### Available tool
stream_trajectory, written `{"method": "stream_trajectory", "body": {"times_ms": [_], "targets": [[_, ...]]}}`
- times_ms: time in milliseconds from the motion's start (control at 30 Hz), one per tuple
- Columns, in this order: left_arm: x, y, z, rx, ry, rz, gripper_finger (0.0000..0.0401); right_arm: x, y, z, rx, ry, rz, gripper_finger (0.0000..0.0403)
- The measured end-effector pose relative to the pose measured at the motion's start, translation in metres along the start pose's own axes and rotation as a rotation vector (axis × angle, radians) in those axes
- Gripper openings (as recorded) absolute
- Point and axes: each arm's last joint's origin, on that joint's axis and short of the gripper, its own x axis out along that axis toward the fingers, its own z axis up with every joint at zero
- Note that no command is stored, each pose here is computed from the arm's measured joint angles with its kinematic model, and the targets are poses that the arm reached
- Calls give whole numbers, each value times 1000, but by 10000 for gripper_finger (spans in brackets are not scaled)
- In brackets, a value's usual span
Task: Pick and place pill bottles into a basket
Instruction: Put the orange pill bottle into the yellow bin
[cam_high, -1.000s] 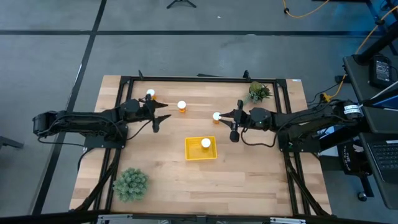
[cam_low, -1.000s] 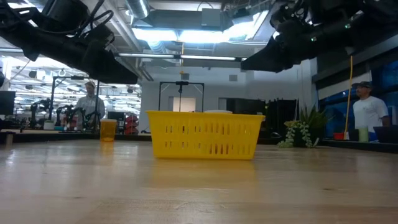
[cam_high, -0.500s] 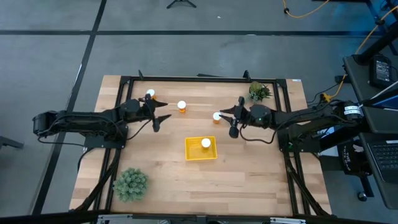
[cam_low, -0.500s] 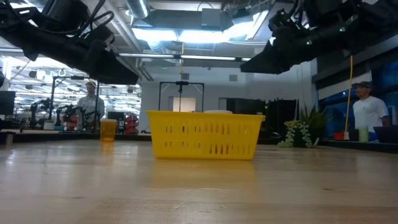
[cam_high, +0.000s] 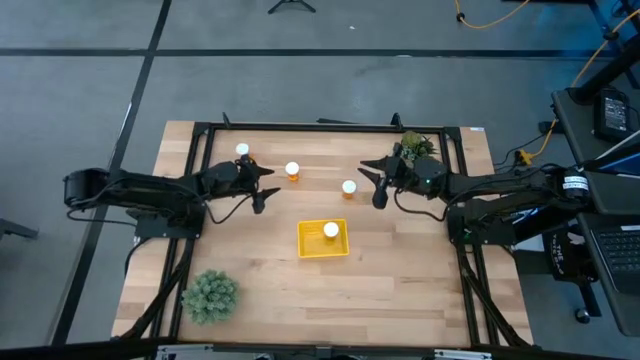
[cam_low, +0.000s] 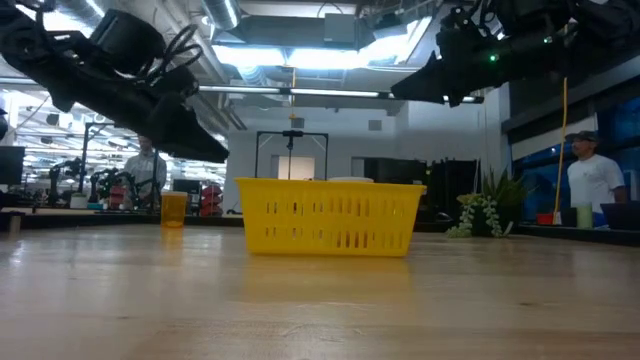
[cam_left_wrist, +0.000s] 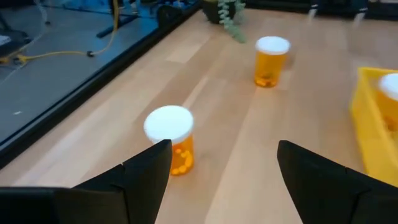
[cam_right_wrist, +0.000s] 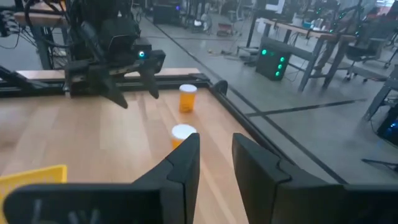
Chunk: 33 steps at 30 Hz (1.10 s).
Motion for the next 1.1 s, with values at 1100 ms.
{"method": "stream_trajectory", "body": {"times_ms": [1100], "targets": [[86, 21, -16, -20, 134, 157, 288, 0, 0, -3, -59, 25, 2, 99]]}}
